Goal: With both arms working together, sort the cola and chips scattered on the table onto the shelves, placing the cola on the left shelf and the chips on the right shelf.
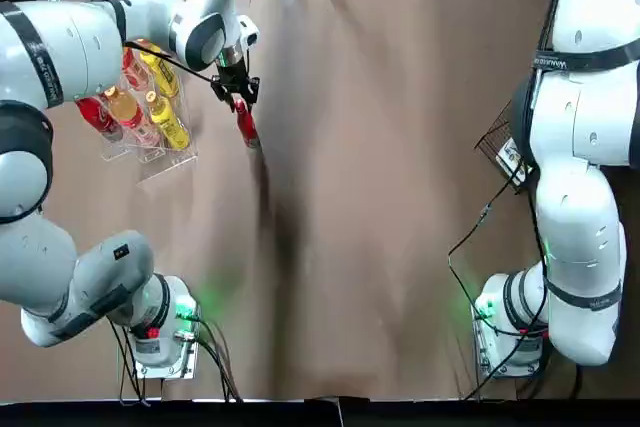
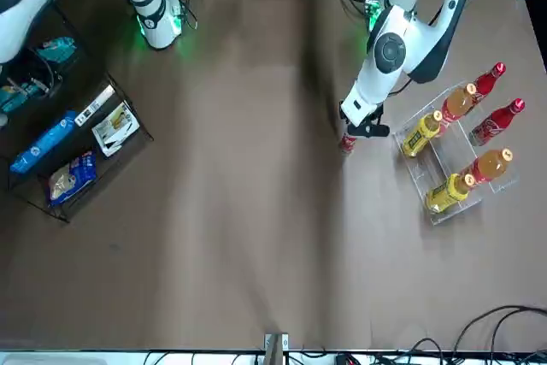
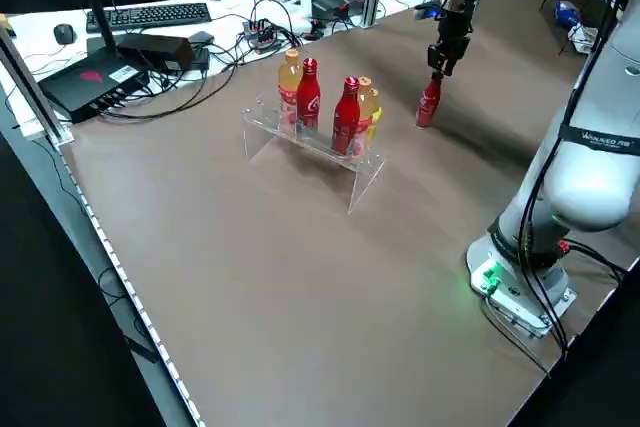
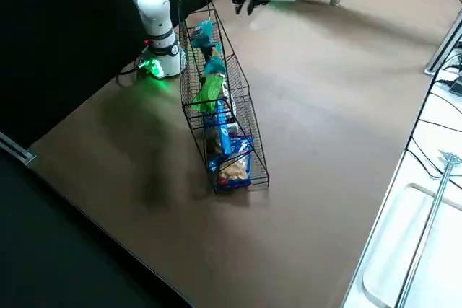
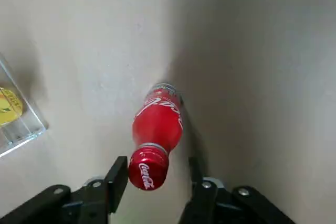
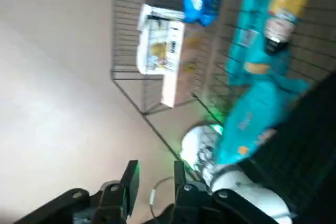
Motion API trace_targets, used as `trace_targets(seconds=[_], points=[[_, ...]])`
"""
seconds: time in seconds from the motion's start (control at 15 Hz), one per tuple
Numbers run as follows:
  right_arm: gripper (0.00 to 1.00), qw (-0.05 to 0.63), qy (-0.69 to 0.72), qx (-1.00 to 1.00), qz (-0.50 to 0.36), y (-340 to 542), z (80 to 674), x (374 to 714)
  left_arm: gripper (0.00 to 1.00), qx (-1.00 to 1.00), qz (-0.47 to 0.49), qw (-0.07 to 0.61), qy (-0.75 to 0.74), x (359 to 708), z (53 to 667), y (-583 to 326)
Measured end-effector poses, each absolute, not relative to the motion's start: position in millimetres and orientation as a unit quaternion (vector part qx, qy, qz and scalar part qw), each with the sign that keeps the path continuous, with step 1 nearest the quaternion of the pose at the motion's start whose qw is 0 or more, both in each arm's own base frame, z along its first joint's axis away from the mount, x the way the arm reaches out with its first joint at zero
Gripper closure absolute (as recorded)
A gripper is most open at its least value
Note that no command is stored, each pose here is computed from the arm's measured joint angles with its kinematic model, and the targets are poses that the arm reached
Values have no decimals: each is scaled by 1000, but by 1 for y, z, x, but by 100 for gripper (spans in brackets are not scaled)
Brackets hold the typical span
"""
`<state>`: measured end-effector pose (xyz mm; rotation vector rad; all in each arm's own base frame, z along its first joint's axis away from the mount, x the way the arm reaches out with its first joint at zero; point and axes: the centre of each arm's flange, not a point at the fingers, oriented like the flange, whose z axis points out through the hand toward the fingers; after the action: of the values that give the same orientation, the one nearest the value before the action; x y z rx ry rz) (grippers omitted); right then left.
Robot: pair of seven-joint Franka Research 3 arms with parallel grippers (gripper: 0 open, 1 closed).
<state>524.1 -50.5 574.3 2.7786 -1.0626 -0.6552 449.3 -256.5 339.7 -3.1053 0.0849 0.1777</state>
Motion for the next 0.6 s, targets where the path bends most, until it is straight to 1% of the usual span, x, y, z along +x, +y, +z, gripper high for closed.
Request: trace_targets(seconds=[0.13, 0.27, 0.33, 0.53, 0.6], points=[[66, 17, -329, 922, -202, -39, 568, 535, 47, -998, 58, 15, 26, 450, 339, -255], [66, -1, -305, 931, -202, -19, 553, 548, 51, -998, 59, 14, 25, 450, 338, -255], [63, -16, -292, 937, -194, -7, 546, 557, 52, -998, 59, 14, 25, 450, 338, -255], [60, -49, -266, 946, -177, 17, 531, 574, 53, -998, 59, 13, 25, 450, 338, -255], [59, -56, -261, 948, -175, 22, 528, 577, 56, -998, 59, 13, 25, 450, 338, -255]])
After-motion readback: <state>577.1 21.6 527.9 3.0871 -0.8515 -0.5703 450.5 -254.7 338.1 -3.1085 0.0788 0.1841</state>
